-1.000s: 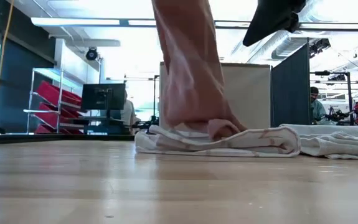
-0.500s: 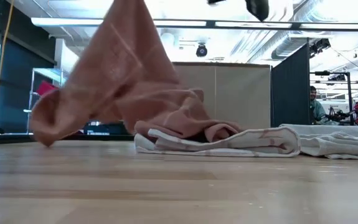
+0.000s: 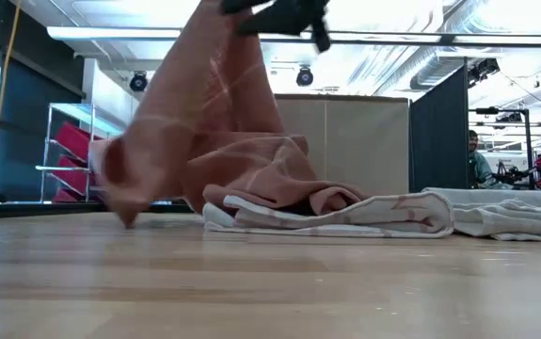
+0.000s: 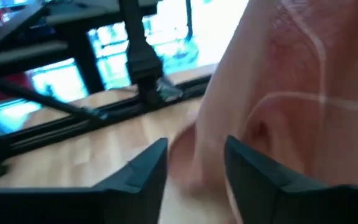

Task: Fold towel
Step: Fold the brown towel

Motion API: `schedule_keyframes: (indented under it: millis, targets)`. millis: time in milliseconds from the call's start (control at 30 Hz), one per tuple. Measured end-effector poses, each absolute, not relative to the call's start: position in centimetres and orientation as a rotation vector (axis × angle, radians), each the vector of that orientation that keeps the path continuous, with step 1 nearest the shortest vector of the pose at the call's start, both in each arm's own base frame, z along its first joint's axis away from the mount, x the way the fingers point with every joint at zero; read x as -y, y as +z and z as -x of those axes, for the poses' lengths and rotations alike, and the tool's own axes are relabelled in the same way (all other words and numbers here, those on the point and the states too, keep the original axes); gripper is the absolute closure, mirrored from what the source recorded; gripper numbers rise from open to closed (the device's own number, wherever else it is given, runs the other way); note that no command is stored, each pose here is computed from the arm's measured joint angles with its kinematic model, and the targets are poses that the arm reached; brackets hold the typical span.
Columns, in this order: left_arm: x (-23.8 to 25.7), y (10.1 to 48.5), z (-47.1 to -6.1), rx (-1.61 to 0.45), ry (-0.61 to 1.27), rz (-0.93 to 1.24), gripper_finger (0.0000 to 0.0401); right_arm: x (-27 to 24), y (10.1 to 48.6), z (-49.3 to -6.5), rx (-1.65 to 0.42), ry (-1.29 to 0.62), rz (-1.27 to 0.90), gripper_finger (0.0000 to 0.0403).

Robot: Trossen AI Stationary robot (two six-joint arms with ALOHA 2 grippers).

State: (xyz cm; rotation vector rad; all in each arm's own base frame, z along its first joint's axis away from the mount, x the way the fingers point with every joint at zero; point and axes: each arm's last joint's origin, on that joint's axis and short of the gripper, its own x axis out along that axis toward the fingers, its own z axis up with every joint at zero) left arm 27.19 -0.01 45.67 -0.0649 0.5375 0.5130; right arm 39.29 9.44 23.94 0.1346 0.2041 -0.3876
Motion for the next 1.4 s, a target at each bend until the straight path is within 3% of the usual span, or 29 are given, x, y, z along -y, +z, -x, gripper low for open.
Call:
schedule_keyframes:
  millis: [267, 500, 933, 1400]
  targets:
    - [0.2, 46.0, -26.7, -0.546, 0.428, 0.088, 0.0401, -6.9, 18.3, -41.9, -0.224, -0.461, -0.327, 0.0149]
    - [0.2, 48.1, -25.9, -0.475, 0.421, 0.076, 0.0401, -5.6, 14.8, -43.1, -0.301, -0.351, -0.480, 0.0133]
    - [0.0, 49.9, -25.0, -0.404, 0.459, 0.059, 0.0401, -8.0, 14.4, -43.0, -0.299, -0.255, -0.517, 0.0187]
    - [-0.2, 50.3, -23.6, -0.411, 0.487, 0.051, 0.0401, -9.5, 13.2, -42.2, -0.487, -0.142, -0.574, 0.0230]
